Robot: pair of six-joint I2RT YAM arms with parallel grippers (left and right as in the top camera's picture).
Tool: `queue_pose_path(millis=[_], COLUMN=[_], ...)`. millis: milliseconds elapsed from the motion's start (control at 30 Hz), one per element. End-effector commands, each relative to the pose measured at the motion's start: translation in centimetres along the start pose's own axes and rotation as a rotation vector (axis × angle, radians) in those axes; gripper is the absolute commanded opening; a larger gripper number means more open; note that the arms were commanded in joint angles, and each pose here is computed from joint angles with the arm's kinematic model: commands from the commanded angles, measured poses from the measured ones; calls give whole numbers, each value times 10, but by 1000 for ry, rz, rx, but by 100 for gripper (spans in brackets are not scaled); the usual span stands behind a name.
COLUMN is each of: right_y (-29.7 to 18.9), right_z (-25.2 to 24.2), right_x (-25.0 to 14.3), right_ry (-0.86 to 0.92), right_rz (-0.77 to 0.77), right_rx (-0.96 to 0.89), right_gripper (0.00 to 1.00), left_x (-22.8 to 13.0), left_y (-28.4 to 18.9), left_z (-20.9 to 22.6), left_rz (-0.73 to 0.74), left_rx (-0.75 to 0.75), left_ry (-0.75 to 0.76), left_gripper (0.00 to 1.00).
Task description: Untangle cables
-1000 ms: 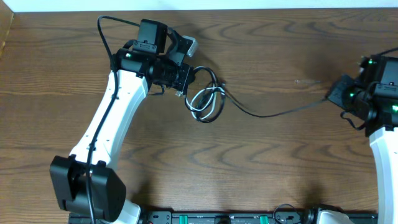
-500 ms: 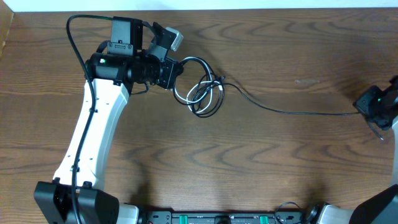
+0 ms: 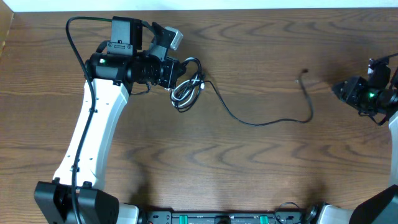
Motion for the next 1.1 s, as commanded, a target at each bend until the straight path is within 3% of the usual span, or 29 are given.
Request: queue_pose_path(millis=[0, 133, 367, 533, 667, 833, 1067], right_y=[-2, -1, 18, 35, 58, 92, 108], right_z=[17, 48, 127, 173, 199, 237, 254], right_x=[5, 10, 8, 2, -9, -31, -42], right_ry=[-79, -171, -324, -255, -101, -13, 25], right_rz=[-24, -60, -52, -24, 44, 149, 195], right_rx=[133, 327, 501, 524, 501, 554, 587], right_gripper=[64, 66, 66, 59, 51, 47, 40], left_x=[1, 3, 3, 3, 3, 3, 3], left_y=[-4, -7, -15, -15, -15, -15, -15], left_z=[-8, -23, -47, -48, -48, -47, -47], left_rz=[-13, -22, -22, -3, -3, -4, -3], left_rx=[-61, -210, -456, -471, -470, -458, -458], left_ry=[4, 18, 10, -66, -67, -66, -67], left_gripper=[7, 7, 7, 7, 7, 7, 7])
Point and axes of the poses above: each gripper's point midway between its finger pads, its own y axis out along the fingers, its own z axis along the line the jaws close on, x = y × z, the point moved 7 cm from there along -y, back along the fingers, and after that the axes turned 9 degrees about -y, right-handed, at the moved point
